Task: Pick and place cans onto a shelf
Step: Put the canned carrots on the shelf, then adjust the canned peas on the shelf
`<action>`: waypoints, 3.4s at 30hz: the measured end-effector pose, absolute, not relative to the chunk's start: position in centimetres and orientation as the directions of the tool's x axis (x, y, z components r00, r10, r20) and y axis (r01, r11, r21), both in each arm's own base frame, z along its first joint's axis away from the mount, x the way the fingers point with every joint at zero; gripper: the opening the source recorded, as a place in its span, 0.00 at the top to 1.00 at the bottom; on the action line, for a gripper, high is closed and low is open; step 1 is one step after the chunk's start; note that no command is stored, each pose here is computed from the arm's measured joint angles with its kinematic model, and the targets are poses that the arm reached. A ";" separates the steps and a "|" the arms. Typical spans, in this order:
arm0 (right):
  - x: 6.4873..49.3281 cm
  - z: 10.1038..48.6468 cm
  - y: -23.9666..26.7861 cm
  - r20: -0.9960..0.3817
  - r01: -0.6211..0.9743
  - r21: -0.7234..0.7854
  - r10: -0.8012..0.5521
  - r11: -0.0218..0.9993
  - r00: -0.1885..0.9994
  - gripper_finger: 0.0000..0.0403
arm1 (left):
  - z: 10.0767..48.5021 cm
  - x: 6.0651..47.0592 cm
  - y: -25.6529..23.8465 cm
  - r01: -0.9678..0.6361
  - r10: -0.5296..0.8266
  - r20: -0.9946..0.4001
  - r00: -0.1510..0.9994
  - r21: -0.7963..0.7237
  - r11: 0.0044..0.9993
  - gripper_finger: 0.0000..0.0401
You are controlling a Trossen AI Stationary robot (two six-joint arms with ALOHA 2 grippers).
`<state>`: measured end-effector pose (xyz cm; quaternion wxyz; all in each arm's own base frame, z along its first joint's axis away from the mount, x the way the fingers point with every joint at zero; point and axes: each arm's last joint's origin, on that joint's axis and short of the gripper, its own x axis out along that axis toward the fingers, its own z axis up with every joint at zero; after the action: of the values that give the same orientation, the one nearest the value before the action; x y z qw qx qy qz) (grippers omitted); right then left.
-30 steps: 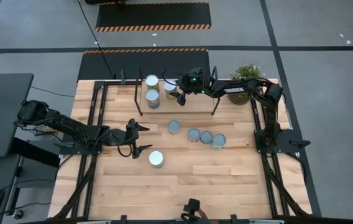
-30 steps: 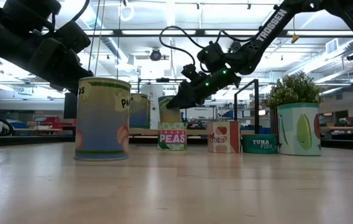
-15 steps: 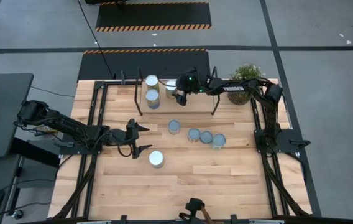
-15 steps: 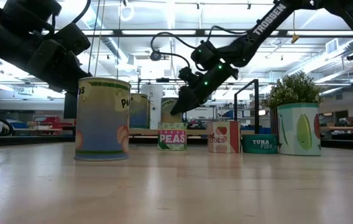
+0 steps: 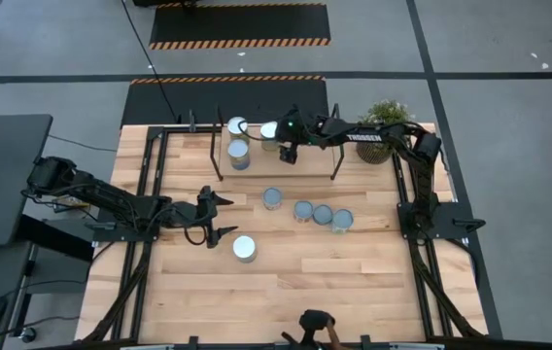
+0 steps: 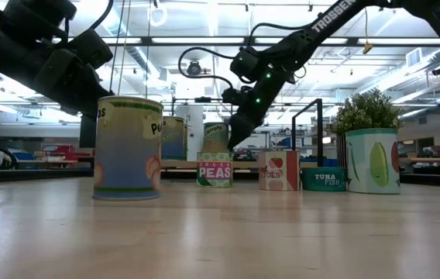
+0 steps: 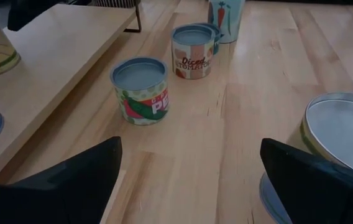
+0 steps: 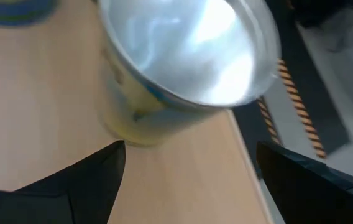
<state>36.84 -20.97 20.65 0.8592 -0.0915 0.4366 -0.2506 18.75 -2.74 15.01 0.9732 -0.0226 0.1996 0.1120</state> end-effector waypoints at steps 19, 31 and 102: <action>37.2 22.3 -22.9 -0.535 0.468 -0.445 -0.646 0.763 0.544 0.09 | 15.0 18.7 -2.7 -0.228 0.210 -0.398 0.893 0.002 0.974 0.03; 37.4 22.4 -22.7 -0.529 0.462 -0.395 -0.608 0.794 0.592 0.09 | 14.9 18.7 -2.7 -0.228 0.211 -0.402 0.891 0.005 0.974 0.03; 45.2 19.0 -12.2 -0.316 0.115 -0.801 -0.579 0.587 0.751 0.09 | 14.6 18.5 -2.5 -0.271 0.283 -0.426 0.859 0.090 0.958 0.03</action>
<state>45.23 -12.16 18.95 0.8435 -0.4051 0.2864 -0.2058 18.48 -2.52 14.58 0.9641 0.0133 0.2229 0.1435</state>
